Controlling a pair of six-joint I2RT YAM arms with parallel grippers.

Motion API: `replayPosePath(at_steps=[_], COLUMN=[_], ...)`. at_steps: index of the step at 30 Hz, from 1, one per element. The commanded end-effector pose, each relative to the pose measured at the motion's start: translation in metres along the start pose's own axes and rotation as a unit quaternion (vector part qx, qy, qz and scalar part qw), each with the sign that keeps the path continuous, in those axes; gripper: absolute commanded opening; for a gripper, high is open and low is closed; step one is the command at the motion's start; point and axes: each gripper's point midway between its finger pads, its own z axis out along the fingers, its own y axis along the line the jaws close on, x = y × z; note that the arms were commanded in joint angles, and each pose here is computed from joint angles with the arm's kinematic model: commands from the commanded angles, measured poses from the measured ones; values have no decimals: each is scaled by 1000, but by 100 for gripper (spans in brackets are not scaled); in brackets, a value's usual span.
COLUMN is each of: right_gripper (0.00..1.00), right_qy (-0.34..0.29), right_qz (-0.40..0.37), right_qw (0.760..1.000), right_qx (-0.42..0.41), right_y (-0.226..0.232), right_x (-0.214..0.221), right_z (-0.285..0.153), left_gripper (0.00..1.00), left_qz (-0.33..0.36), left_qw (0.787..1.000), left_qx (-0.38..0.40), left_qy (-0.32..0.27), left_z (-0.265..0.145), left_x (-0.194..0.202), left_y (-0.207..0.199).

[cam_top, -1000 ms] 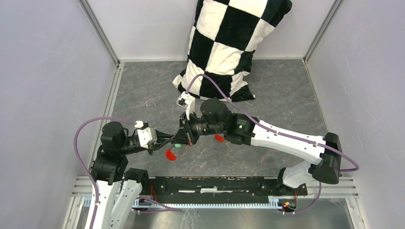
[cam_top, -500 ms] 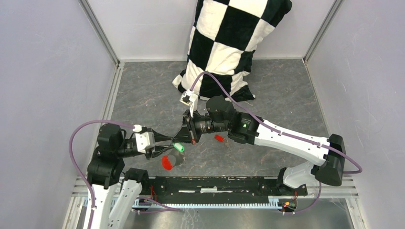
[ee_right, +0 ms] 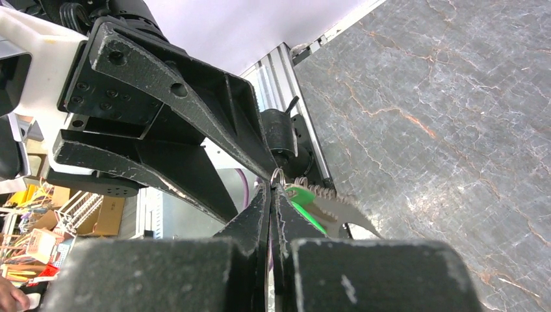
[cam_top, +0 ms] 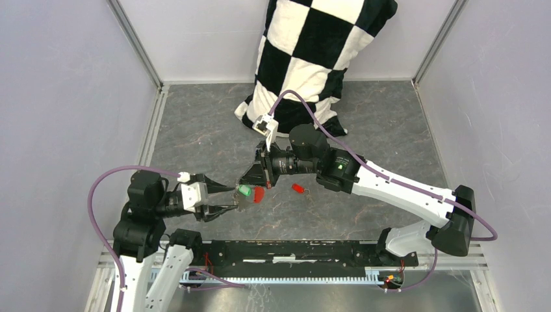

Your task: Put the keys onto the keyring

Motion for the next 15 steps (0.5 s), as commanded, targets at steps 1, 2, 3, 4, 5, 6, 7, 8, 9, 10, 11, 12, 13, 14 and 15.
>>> replayPosePath(at_steps=[1, 2, 3, 4, 5, 6, 7, 8, 9, 10, 11, 12, 13, 14, 15], right_gripper=[0, 0, 0, 0, 0, 0, 0, 0, 0, 0, 0, 0, 0, 0, 0], right_qy=[-43, -43, -44, -44, -44, -46, -46, -47, -48, -49, -50, -50, -50, -50, -50], right_qz=[-28, -28, -29, -29, -28, -29, -28, -29, -29, -29, -29, -28, -28, -28, -29], right_qw=[998, 998, 998, 998, 998, 998, 998, 998, 998, 998, 998, 998, 998, 998, 998], right_qx=[-19, -20, -20, -20, -20, -21, -22, -22, -24, -23, -22, -21, -20, -18, -15], right_y=[16, 17, 18, 18, 18, 19, 19, 19, 21, 20, 20, 20, 20, 19, 18], right_x=[-26, -27, -28, -28, -28, -29, -30, -31, -32, -32, -32, -32, -33, -33, -33], right_z=[-11, -12, -12, -12, -11, -11, -11, -11, -11, -11, -12, -11, -12, -12, -12], left_gripper=[55, 54, 54, 53, 52, 51, 50, 49, 48, 46, 46, 46, 46, 46, 46], left_qz=[18, 20, 21, 21, 22, 22, 19, 14, 10, 4, 0, -9, -13, -15, -18], left_qw=[1000, 999, 999, 998, 998, 998, 998, 998, 998, 998, 998, 998, 998, 999, 999], left_qx=[-22, -34, -45, -55, -60, -63, -65, -67, -68, -68, -67, -62, -53, -36, -21], left_qy=[10, 15, 18, 21, 22, 21, 18, 15, 12, 8, 3, -1, -6, -15, -21], left_z=[-3, -4, -4, -5, -5, -5, -5, -5, -5, -4, -4, -3, -3, -2, -2], left_x=[-4, -2, -1, 0, 0, 0, -1, -2, -3, -4, -6, -8, -11, -15, -17], left_y=[9, 13, 17, 21, 22, 23, 23, 24, 24, 23, 23, 20, 17, 10, 4])
